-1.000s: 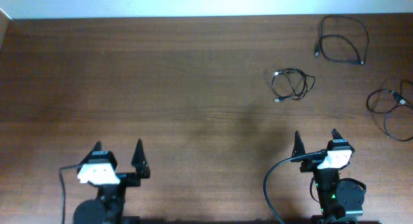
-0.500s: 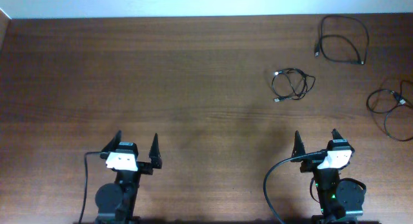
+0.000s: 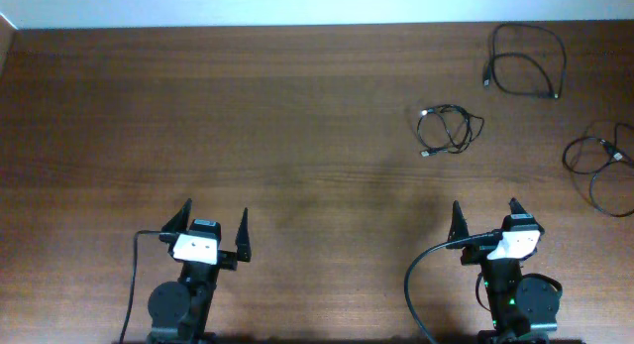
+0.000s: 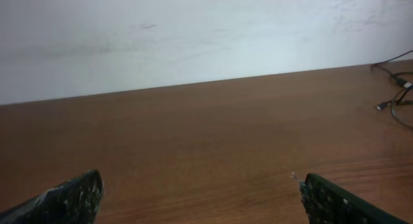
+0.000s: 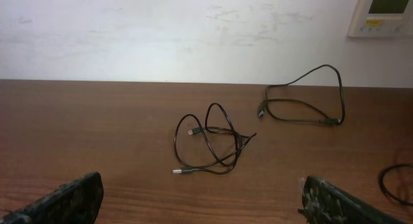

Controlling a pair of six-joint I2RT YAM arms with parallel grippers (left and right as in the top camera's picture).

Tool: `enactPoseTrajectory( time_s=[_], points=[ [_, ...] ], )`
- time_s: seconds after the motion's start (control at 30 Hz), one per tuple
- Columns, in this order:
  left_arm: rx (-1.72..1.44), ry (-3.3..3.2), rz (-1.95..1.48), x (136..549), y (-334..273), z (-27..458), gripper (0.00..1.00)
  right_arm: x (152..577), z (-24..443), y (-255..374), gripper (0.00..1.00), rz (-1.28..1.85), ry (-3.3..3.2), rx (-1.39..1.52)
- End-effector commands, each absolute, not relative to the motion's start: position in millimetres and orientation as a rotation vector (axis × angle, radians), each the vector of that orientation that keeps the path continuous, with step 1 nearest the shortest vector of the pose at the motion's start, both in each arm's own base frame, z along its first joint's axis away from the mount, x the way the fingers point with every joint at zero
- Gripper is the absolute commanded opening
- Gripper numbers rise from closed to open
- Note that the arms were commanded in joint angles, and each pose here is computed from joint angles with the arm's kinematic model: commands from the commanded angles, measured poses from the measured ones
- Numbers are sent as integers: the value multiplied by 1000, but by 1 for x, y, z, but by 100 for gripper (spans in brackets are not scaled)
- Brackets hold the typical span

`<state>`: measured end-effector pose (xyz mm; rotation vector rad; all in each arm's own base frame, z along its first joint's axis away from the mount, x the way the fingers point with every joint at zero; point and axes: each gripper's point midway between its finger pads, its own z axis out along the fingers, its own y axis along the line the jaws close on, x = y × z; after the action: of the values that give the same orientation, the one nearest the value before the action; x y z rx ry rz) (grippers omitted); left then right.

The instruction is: Untangle cables

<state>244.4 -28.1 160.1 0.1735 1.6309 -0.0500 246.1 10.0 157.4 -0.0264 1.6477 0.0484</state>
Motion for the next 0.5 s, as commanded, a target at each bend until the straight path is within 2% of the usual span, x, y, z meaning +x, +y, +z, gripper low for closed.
enactPoseTrajectory(
  time_s=[0.0,0.47],
  points=[
    [236,1625,-33,244,-33,158,99,246,156,7,98,30,1648,-19],
    [234,1623,-31,244,-33,159,99,246,156,7,98,30,1648,-19]
  ],
)
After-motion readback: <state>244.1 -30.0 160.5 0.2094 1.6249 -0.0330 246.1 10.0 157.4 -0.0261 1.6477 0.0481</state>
